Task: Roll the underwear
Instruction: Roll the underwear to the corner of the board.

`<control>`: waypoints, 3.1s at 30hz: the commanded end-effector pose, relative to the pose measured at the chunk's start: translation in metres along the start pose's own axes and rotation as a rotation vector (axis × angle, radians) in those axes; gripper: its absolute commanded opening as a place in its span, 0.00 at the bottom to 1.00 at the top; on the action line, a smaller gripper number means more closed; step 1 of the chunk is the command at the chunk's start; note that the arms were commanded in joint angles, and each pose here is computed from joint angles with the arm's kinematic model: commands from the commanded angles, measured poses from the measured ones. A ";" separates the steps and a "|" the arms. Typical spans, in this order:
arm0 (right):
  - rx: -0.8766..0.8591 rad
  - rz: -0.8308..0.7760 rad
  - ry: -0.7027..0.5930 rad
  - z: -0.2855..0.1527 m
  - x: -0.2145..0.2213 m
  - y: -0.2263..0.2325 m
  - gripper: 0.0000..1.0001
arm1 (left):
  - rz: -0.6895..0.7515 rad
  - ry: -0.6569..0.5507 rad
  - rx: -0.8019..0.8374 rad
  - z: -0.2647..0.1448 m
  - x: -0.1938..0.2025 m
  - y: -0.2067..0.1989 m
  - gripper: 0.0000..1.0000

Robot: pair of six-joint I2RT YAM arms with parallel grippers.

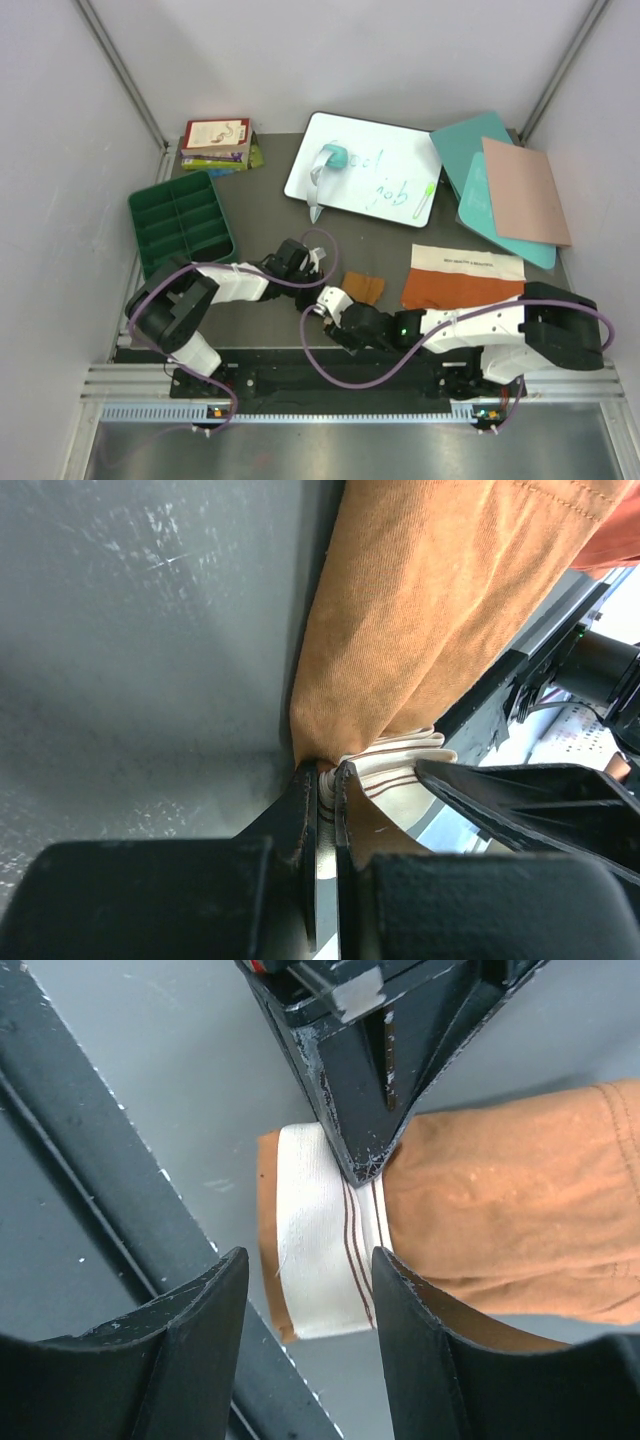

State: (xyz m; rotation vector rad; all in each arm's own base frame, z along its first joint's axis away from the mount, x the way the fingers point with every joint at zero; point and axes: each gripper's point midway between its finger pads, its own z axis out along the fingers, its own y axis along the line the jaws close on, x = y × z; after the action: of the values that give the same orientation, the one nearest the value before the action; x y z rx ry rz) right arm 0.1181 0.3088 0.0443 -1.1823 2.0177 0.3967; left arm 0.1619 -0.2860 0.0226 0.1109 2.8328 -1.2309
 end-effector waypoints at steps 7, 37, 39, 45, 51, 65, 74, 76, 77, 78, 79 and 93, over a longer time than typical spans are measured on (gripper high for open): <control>0.024 -0.027 0.099 0.021 0.036 0.008 0.50 | -0.048 0.098 -0.061 -0.002 0.020 0.021 0.00; -0.599 0.586 0.170 -0.006 0.008 0.018 0.00 | 0.257 -0.487 0.133 -0.086 -0.039 -0.026 0.63; -0.633 0.628 0.189 -0.007 0.009 0.013 0.00 | 0.286 -0.515 0.187 -0.087 -0.040 -0.036 0.63; -0.673 0.708 0.240 -0.006 0.011 0.003 0.00 | 0.383 -0.540 0.297 -0.079 -0.033 -0.062 0.63; -0.700 0.801 0.267 -0.001 0.013 -0.010 0.00 | 0.417 -0.485 0.332 -0.056 -0.016 -0.065 0.63; -0.731 0.905 0.317 0.016 0.027 -0.023 0.00 | 0.402 -0.404 0.394 -0.027 0.008 -0.057 0.61; -0.741 0.981 0.314 0.023 0.033 -0.034 0.00 | 0.355 -0.325 0.377 -0.013 0.027 -0.040 0.54; -0.745 0.991 0.305 0.024 0.032 -0.038 0.00 | 0.346 -0.319 0.366 -0.012 0.030 -0.036 0.53; -0.748 0.993 0.301 0.024 0.031 -0.038 0.00 | 0.344 -0.317 0.361 -0.011 0.030 -0.034 0.52; -0.751 0.992 0.298 0.024 0.030 -0.039 0.00 | 0.338 -0.316 0.353 -0.010 0.030 -0.032 0.50; -0.751 0.994 0.295 0.024 0.029 -0.040 0.01 | 0.334 -0.313 0.346 -0.008 0.029 -0.032 0.47; -0.659 0.939 0.216 -0.003 0.011 -0.063 0.53 | 0.137 -0.233 0.014 0.024 0.015 0.023 0.00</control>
State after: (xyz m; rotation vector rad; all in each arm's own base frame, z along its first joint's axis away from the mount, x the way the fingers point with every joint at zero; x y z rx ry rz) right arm 0.1485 0.2781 0.0380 -0.4746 2.7138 1.7128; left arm 0.1645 -0.3086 0.0362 0.2126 2.3226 -1.3491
